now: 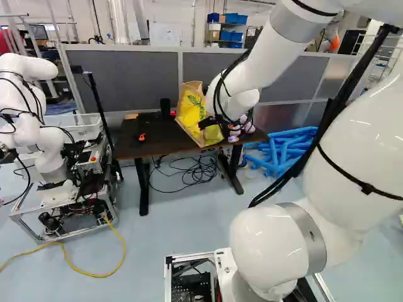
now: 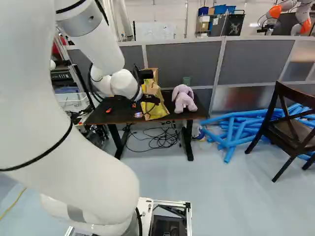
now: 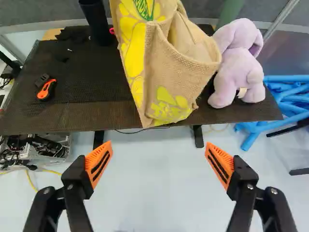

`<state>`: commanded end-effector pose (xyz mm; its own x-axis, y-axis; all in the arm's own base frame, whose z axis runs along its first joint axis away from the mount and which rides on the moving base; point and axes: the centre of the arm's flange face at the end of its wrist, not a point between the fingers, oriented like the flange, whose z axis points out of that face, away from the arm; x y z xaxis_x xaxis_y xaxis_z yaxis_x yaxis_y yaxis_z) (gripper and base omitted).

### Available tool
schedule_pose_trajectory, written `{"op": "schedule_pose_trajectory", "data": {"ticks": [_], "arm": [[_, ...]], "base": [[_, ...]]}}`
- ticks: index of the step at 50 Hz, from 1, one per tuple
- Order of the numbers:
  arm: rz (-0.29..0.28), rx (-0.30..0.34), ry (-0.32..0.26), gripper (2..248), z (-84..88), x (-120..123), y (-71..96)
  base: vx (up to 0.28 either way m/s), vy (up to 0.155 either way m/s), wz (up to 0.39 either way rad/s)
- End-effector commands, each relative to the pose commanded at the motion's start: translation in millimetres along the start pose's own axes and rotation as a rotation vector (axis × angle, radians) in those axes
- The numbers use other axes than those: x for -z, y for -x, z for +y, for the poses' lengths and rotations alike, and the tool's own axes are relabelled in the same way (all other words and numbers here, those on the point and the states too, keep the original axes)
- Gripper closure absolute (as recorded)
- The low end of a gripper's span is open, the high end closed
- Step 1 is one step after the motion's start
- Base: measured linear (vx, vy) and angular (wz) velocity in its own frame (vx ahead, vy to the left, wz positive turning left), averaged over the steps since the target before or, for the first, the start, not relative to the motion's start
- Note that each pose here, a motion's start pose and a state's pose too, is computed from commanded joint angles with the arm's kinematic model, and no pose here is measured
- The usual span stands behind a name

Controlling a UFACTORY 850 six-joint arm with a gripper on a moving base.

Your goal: Pick up the bag on the ground and place it on the table

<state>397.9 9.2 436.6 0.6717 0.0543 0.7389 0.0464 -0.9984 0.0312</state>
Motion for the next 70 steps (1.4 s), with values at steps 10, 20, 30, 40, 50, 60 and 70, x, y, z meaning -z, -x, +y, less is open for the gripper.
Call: {"op": "schedule_pose_trajectory", "data": {"ticks": [10,20,30,40,50,60,70], "arm": [[0.07,-0.009,0.007,3,0.9,5,23.4],[0.134,-0.017,0.012,3,1.4,11,44.8],[0.193,-0.025,0.016,3,1.7,17,64.5],[0.243,-0.031,0.019,3,1.8,23,81.8],[0.286,-0.036,0.021,3,1.8,29,96.8],[0.323,-0.041,0.022,3,1.7,34,109.6],[0.353,-0.044,0.023,3,1.5,38,120.1]], "base": [[0.0,0.0,0.0],[0.0,0.0,0.0],[0.0,0.0,0.0],[0.0,0.0,0.0],[0.0,0.0,0.0],[0.0,0.0,0.0],[0.0,0.0,0.0]]}}
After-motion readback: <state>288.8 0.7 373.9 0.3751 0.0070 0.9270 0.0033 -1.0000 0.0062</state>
